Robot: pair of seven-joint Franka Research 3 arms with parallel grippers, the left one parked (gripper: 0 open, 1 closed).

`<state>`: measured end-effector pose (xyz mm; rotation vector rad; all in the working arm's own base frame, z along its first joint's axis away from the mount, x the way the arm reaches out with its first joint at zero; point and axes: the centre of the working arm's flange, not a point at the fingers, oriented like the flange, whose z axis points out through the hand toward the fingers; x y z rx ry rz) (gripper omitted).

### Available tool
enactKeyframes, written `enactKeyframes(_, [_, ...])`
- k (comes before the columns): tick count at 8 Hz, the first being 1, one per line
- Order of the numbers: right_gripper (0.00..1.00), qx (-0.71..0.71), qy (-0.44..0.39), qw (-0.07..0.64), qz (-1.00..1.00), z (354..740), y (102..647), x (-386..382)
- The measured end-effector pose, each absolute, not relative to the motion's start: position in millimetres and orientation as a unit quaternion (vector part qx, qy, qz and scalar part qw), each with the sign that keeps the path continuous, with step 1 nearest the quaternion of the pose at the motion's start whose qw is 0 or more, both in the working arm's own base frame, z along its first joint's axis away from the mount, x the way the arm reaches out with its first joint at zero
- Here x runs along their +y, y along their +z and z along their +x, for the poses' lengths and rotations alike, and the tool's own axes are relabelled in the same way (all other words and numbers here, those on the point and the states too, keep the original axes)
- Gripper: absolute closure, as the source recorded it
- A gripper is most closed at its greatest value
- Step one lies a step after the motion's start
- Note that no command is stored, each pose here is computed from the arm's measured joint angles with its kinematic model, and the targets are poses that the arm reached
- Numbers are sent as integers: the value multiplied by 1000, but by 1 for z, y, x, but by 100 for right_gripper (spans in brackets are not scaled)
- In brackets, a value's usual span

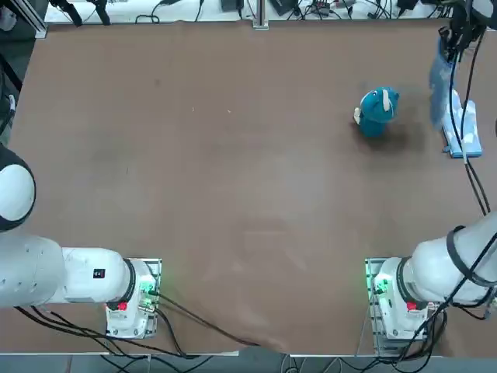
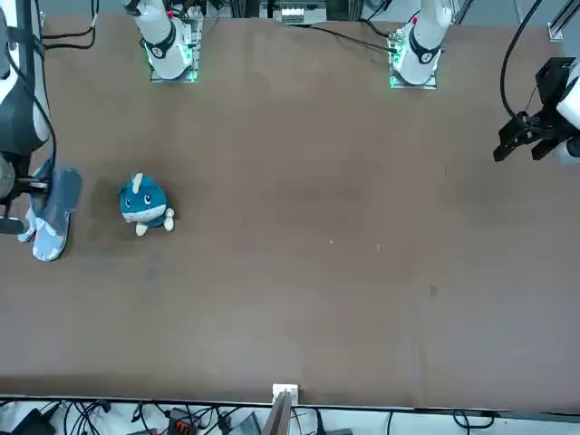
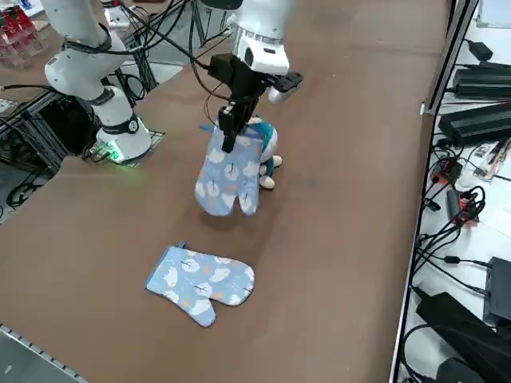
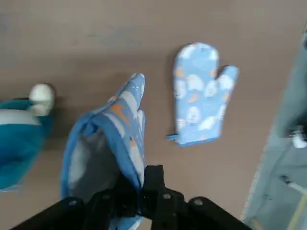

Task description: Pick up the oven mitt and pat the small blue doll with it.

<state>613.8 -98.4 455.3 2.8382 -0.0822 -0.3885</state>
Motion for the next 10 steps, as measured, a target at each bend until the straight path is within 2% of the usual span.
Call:
enactKeyframes(4, [96, -119, -125, 42, 984, 619, 448, -67])
enactKeyframes(8, [96, -186, -57, 15, 981, 651, 466, -49])
enactKeyframes(10, [96, -187, -36, 31, 981, 659, 484, -63])
